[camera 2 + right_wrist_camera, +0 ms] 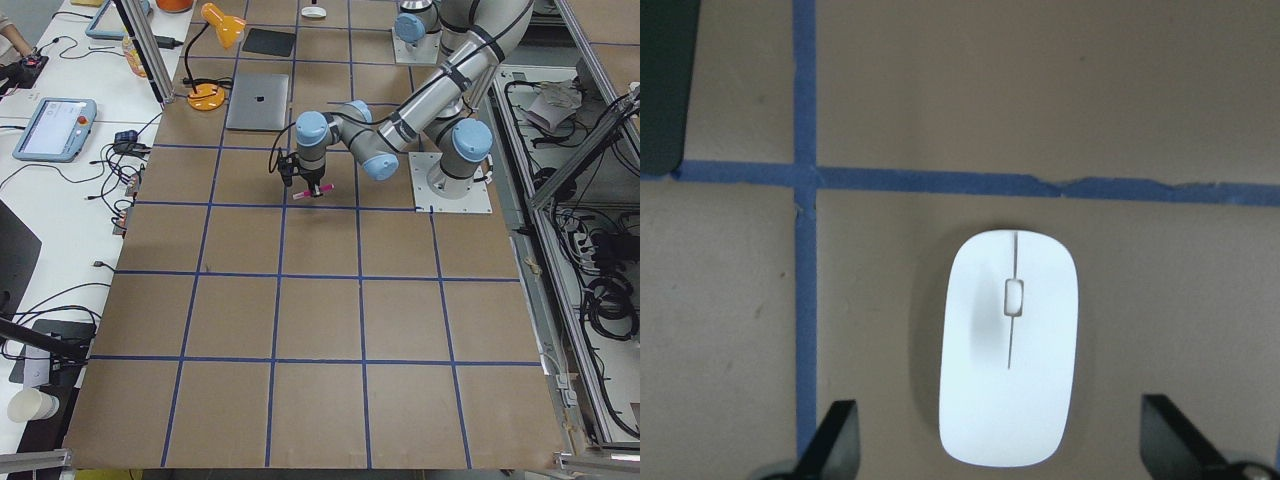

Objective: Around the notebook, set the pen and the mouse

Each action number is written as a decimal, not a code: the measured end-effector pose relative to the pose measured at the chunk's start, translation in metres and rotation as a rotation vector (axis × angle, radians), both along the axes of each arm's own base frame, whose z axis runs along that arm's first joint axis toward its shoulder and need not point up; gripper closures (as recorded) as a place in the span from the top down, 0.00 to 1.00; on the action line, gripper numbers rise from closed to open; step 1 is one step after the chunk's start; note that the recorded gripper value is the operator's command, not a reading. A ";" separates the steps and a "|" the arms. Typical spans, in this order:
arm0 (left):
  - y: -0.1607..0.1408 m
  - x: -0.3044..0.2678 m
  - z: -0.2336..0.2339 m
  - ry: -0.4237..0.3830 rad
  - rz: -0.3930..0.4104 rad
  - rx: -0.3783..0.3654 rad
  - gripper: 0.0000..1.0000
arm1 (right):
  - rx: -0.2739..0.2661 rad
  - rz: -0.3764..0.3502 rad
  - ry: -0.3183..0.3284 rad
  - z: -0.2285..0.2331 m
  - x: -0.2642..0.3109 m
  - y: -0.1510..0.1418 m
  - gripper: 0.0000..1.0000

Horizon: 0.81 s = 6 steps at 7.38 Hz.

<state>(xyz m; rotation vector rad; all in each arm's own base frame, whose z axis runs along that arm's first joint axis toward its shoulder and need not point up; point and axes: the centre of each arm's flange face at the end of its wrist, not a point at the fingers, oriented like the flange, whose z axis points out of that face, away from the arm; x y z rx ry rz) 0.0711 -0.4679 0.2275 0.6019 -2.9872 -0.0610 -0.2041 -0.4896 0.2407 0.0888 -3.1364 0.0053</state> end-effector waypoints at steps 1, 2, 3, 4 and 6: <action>-0.002 -0.042 0.012 0.003 0.125 0.004 0.00 | 0.010 0.006 -0.005 -0.009 -0.008 -0.007 1.00; -0.001 -0.087 0.020 0.005 0.219 0.005 0.00 | 0.024 0.005 -0.014 -0.020 -0.013 -0.012 1.00; 0.000 -0.129 0.023 0.005 0.289 0.010 0.00 | 0.034 0.001 -0.023 -0.032 -0.016 -0.015 1.00; 0.001 -0.170 0.022 0.006 0.359 0.016 0.00 | 0.037 0.000 -0.026 -0.044 -0.019 -0.019 1.00; 0.005 -0.241 0.025 -0.007 0.450 0.027 0.00 | 0.037 -0.002 -0.023 -0.056 -0.021 -0.022 1.00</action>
